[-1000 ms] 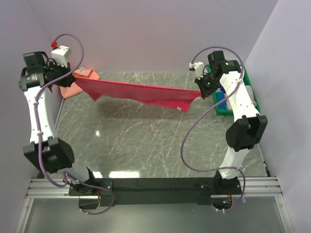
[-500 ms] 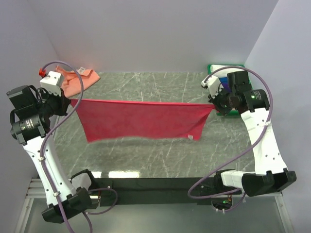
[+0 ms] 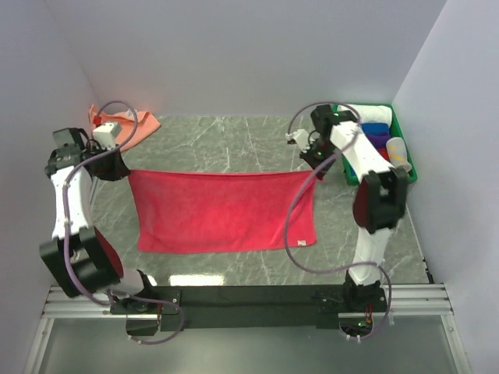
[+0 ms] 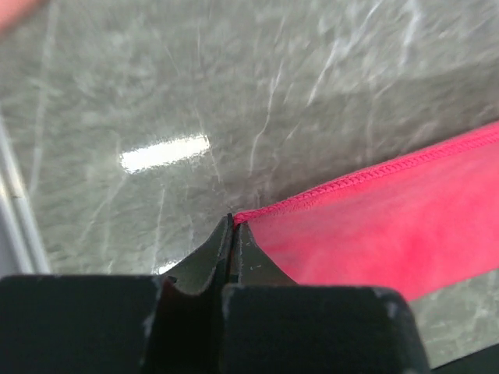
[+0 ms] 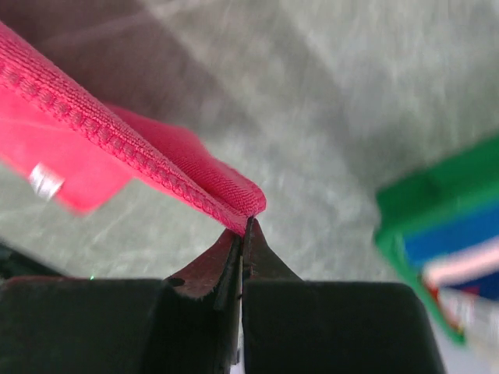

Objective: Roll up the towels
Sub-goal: Flatten the towel

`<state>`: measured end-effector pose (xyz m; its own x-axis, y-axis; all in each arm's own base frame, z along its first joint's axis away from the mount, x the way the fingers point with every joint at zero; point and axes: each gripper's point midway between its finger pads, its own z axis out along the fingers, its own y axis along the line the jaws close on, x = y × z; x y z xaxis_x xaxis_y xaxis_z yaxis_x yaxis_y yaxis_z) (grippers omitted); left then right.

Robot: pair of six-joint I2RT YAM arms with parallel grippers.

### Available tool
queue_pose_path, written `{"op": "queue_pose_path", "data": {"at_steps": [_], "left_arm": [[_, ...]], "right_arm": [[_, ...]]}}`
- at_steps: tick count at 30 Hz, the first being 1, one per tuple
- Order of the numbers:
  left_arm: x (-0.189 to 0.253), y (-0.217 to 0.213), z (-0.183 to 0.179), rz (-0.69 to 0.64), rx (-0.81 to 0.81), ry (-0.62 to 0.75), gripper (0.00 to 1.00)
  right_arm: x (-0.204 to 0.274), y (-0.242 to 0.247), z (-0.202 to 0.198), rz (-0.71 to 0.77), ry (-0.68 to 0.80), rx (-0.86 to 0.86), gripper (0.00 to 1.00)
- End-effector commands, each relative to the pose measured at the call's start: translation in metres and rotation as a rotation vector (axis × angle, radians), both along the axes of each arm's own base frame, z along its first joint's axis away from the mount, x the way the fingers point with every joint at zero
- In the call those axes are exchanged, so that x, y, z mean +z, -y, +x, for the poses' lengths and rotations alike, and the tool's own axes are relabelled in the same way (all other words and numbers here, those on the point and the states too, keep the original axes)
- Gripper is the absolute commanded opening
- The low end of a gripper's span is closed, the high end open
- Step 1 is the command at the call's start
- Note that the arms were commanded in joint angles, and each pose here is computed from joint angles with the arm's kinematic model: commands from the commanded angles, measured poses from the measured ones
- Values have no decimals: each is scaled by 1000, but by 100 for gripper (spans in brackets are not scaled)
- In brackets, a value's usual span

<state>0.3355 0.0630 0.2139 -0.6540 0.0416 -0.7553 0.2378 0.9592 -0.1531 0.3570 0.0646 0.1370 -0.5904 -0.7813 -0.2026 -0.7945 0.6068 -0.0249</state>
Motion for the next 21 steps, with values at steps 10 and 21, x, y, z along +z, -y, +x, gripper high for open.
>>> {"op": "queue_pose_path", "data": {"at_steps": [10,21], "left_arm": [[-103,-28,111,98,42,-79,0],[-143,-31,166,78,95,-138,12]], "right_arm": [[-59,-8,125,-209,155,-42,2],[-58,1,178,-273,366,-163,55]]}}
